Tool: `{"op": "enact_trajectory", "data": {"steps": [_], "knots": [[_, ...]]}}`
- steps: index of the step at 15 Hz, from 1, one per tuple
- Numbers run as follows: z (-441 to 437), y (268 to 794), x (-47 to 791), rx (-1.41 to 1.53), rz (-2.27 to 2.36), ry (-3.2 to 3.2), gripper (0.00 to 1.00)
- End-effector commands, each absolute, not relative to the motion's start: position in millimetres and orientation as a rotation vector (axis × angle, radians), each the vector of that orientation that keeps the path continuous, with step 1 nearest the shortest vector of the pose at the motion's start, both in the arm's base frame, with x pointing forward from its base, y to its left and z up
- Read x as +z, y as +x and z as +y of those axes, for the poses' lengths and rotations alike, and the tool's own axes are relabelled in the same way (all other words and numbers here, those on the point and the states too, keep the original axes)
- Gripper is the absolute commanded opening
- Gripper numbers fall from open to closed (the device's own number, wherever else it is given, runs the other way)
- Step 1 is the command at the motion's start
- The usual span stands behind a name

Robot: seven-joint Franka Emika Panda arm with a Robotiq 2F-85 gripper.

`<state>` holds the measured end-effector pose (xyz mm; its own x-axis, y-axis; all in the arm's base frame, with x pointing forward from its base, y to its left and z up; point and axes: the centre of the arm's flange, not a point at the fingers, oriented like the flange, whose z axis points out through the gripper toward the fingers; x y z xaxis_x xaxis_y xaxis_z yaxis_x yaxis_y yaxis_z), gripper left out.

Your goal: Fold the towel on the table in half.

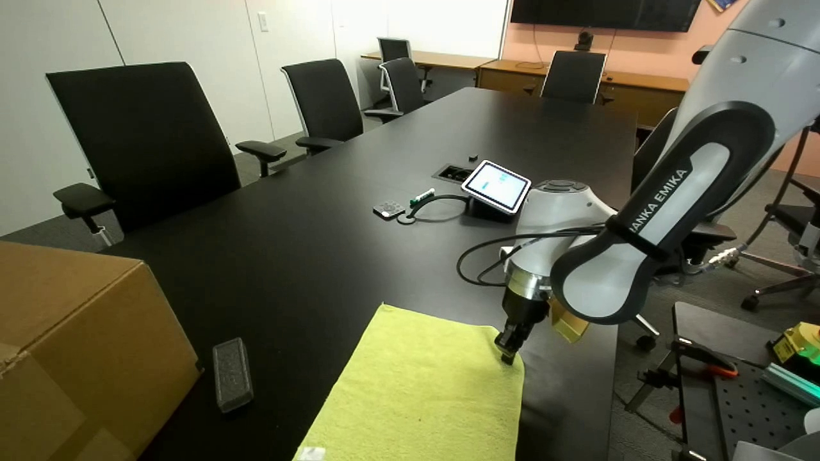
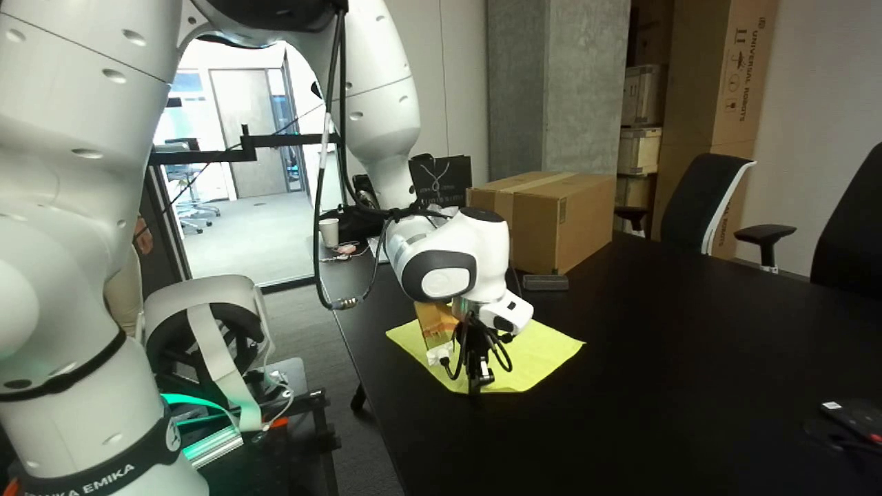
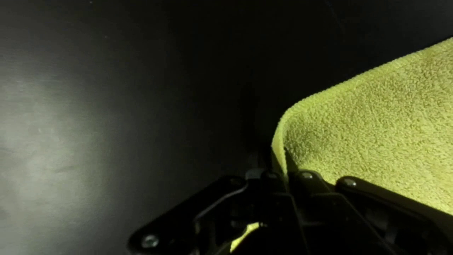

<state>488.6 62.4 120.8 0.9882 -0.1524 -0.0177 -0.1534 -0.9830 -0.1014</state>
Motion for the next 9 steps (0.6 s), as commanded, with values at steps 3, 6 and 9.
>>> {"op": "enact_trajectory", "data": {"steps": [3, 6, 9], "knots": [[59, 495, 136, 0.029, 0.187, -3.068, 0.06], [58, 496, 141, 0.054, 0.142, -3.085, 0.06], [56, 506, 148, 0.096, 0.105, -3.092, 0.02]]}}
